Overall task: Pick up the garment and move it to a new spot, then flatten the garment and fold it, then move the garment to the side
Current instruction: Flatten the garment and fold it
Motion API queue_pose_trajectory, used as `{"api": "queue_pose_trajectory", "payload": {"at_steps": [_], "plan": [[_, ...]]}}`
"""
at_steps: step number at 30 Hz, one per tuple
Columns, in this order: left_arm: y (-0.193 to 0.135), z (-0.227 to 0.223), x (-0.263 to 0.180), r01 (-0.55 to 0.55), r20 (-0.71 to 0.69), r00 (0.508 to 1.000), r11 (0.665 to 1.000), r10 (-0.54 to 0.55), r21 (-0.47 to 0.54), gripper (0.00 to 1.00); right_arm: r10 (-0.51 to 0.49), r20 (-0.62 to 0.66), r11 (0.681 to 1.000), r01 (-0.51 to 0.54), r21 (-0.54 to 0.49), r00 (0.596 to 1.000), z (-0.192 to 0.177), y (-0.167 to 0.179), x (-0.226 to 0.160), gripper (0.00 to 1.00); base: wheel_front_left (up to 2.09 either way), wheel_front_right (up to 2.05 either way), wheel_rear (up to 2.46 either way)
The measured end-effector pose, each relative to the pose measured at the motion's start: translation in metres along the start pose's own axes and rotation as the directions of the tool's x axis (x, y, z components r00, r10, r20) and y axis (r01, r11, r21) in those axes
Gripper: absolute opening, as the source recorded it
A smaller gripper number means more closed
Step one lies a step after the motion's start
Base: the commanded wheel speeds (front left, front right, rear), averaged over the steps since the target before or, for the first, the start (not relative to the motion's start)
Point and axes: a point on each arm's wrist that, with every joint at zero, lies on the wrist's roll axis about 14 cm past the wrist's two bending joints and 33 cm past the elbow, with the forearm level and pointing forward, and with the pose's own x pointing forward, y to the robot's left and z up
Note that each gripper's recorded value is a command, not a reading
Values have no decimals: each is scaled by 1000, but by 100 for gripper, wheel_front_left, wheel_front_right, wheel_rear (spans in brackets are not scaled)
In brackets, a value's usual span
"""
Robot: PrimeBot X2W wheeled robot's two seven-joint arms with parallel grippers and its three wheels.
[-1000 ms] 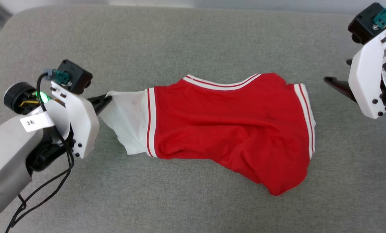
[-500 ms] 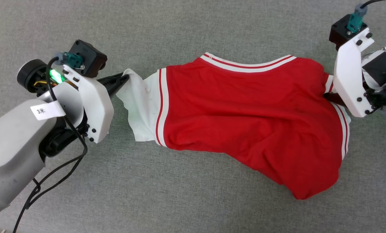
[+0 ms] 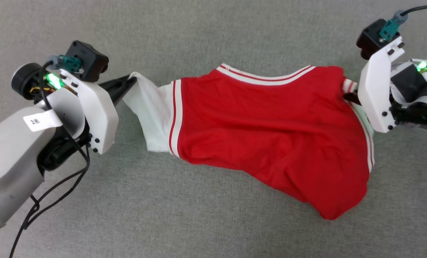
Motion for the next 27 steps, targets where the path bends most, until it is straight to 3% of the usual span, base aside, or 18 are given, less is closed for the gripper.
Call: {"api": "queue_pose_trajectory", "payload": {"at_steps": [6,11,20,27], "plan": [[2,48,-27,-36,158,987,998,28,52,0,-43,212,998,52,-39,976,39,-1,-55,0,0,0,0],[-2,108,-60,-84,350,936,990,39,115,0,-83,373,988,126,-93,924,64,-1,-109,0,0,0,0],[-20,207,-105,-157,584,812,962,-3,224,0,-146,614,956,271,-115,776,107,-8,-201,0,0,0,0],[-19,285,-106,-212,698,715,941,-35,265,0,-228,734,903,421,-86,640,161,-37,-248,0,0,0,0]]}}
